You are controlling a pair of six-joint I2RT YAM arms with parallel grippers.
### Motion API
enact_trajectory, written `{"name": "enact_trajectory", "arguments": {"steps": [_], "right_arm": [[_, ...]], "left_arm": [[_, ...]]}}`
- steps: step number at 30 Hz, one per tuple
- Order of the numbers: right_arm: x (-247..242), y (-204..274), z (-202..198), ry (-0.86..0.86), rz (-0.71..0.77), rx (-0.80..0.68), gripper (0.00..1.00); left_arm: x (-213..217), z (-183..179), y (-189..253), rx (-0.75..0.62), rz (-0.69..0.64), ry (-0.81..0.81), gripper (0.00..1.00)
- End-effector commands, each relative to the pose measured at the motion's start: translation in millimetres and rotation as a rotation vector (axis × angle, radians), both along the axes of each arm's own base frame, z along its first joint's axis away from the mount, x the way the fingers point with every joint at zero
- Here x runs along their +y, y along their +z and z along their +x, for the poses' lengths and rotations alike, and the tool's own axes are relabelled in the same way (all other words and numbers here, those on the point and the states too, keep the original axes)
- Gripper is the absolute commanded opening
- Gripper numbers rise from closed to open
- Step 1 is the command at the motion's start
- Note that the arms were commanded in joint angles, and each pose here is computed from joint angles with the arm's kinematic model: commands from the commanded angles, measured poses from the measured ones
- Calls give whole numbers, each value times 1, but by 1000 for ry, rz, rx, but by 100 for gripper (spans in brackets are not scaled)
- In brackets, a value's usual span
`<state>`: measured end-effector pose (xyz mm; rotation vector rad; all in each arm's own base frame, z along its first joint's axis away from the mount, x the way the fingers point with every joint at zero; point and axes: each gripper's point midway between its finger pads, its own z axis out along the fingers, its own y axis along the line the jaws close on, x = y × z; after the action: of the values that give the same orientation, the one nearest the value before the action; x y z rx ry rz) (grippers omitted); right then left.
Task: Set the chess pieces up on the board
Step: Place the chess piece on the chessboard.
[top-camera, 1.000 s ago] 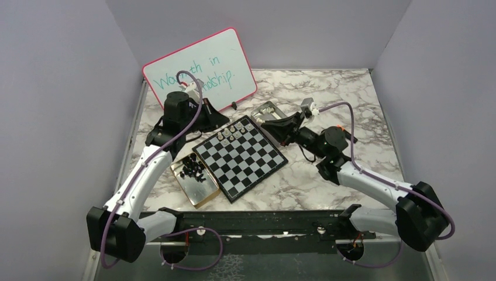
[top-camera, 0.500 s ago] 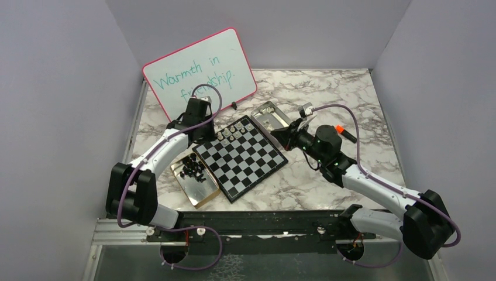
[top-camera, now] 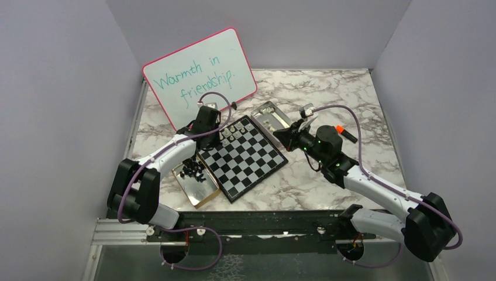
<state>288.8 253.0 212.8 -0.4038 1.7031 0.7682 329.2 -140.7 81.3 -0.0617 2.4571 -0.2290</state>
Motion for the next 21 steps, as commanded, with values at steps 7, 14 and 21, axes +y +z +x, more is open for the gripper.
{"name": "enact_trajectory", "arguments": {"steps": [7, 14, 21], "right_arm": [[-8, 2, 0, -28, -24, -20, 1], [-7, 0, -1, -18, -25, -22, 1], [-8, -1, 0, -23, -30, -25, 1]], "left_arm": [[-3, 5, -15, -19, 18, 37, 0], [-2, 5, -20, -26, 27, 41, 0], [-1, 6, -24, -20, 38, 41, 0]]}}
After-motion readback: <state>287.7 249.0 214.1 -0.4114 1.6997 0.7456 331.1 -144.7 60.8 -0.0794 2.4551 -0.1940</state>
